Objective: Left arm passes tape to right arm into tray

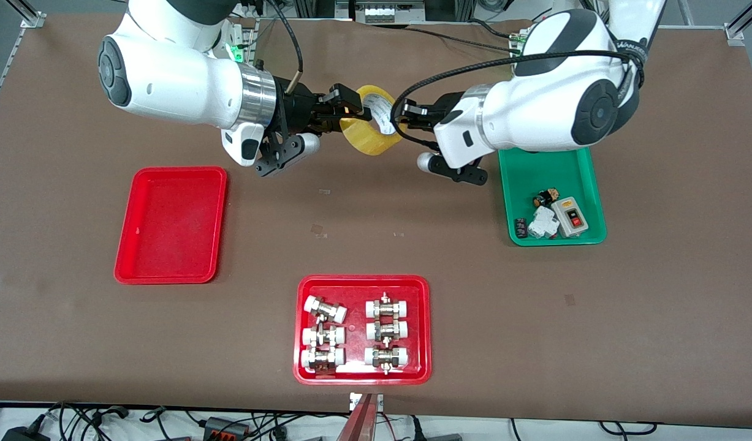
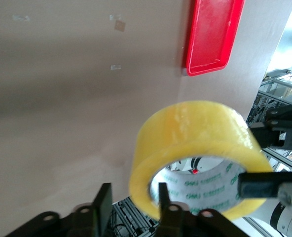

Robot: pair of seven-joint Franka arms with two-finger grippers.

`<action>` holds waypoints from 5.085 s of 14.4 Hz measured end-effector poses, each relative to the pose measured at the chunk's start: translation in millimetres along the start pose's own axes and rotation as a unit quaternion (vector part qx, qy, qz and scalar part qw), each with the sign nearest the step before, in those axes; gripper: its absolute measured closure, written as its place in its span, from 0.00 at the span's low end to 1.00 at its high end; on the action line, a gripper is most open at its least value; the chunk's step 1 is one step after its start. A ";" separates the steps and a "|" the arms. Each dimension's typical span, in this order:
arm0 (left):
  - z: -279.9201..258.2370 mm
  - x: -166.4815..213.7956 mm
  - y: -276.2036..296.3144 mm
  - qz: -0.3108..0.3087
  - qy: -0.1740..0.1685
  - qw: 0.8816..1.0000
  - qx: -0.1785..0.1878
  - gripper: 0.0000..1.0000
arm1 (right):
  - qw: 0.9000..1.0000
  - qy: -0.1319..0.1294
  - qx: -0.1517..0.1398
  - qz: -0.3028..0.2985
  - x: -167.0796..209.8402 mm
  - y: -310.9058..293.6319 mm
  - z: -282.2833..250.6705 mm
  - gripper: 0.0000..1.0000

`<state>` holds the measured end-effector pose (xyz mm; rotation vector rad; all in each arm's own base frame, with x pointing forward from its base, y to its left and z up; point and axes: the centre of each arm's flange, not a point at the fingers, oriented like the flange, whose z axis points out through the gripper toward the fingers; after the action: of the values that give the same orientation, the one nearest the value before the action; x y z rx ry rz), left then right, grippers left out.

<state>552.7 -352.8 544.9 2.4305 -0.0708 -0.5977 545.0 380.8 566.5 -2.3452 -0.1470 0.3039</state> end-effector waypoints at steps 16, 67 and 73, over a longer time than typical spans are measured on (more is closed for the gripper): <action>-193.2 -53.4 -157.3 0.052 0.085 0.951 0.293 0.00 | 0.979 0.027 0.039 0.199 76.2 533.6 -150.7 0.46; -255.1 -113.8 -255.5 -0.047 0.198 0.924 0.324 0.00 | 0.925 0.103 -0.357 0.082 30.9 314.8 -306.6 0.00; -255.2 -113.8 -255.6 -0.046 0.198 0.924 0.324 0.00 | 0.909 0.142 -0.387 0.068 31.7 291.1 -315.5 0.00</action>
<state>538.0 18.4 618.5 3.1677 0.0208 -0.1041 662.7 -33.3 573.0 -3.1655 0.0561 -0.0588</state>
